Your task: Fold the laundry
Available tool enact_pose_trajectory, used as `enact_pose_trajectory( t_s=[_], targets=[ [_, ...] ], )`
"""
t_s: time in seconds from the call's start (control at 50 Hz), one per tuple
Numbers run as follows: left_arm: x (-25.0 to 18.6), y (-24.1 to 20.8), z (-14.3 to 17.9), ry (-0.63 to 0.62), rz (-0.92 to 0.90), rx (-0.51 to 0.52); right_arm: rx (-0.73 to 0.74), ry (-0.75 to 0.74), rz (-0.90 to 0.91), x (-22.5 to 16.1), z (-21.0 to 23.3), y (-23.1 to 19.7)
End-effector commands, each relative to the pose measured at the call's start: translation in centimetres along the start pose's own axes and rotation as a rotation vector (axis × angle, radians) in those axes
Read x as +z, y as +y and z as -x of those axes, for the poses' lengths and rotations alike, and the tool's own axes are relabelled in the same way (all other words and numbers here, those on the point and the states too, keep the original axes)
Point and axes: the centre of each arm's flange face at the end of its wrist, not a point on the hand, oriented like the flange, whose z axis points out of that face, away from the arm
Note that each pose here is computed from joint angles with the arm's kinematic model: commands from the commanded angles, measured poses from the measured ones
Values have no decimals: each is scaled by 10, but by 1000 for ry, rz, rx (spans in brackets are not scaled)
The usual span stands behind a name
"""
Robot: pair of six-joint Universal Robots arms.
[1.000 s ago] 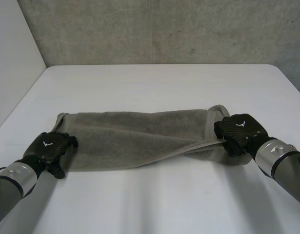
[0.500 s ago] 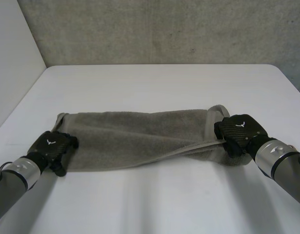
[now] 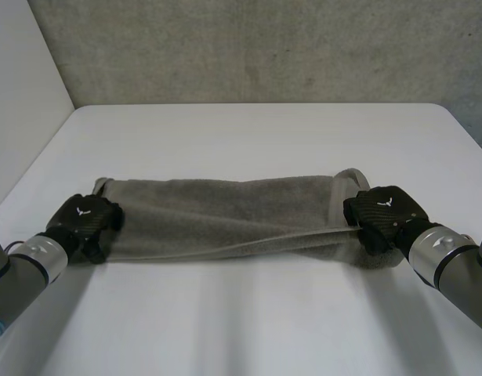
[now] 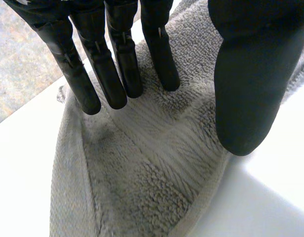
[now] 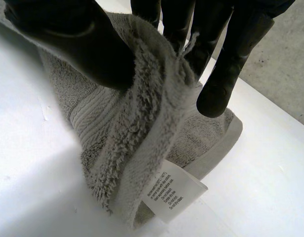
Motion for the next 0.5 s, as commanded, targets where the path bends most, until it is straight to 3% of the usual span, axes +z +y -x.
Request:
enact_pose_trajectory(
  t_s=[0.02, 0.18, 0.5],
  targets=[
    [1, -7, -4, 6, -24, -39, 2, -2, 4, 1, 0, 1],
    [5, -10, -3, -48, -57, -49, 2, -2, 4, 1, 0, 1],
    [-6, -11, -7, -37, -32, -53, -1, -3, 6, 1, 0, 2]
  ],
)
